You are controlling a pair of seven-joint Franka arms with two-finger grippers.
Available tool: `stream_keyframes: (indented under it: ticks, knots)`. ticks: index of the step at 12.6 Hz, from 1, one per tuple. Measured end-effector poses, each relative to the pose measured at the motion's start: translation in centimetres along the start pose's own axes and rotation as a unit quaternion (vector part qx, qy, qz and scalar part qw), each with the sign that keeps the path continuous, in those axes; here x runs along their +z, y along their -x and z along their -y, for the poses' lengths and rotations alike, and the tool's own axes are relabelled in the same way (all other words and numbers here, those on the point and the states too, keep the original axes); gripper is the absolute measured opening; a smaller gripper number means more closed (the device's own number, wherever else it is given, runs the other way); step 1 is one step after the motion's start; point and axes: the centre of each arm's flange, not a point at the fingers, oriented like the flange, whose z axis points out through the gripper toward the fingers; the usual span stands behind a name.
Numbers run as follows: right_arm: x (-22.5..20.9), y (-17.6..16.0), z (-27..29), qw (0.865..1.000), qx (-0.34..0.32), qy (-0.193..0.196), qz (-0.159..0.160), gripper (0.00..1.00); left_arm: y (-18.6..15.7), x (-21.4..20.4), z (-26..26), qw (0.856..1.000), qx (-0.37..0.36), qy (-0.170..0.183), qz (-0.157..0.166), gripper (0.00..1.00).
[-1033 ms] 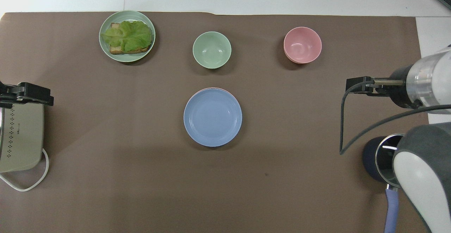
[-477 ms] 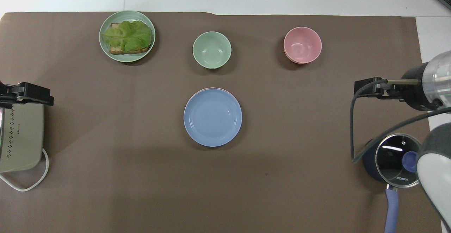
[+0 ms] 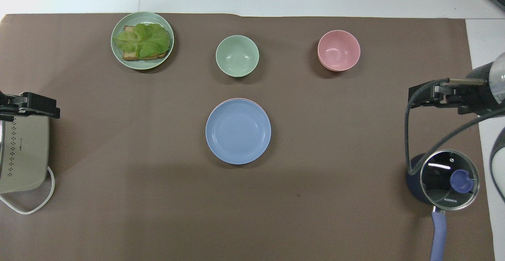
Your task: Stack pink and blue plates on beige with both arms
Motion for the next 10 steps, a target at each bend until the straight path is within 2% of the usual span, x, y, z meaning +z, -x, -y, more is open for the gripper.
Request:
stream_keyframes:
  ticks: [10]
  knots:
    - [-0.5,0.5,-1.9,1.000,-0.024,0.003,0.015,1.00,0.0,0.0,0.0,1.000,0.000,0.000,0.000,1.00]
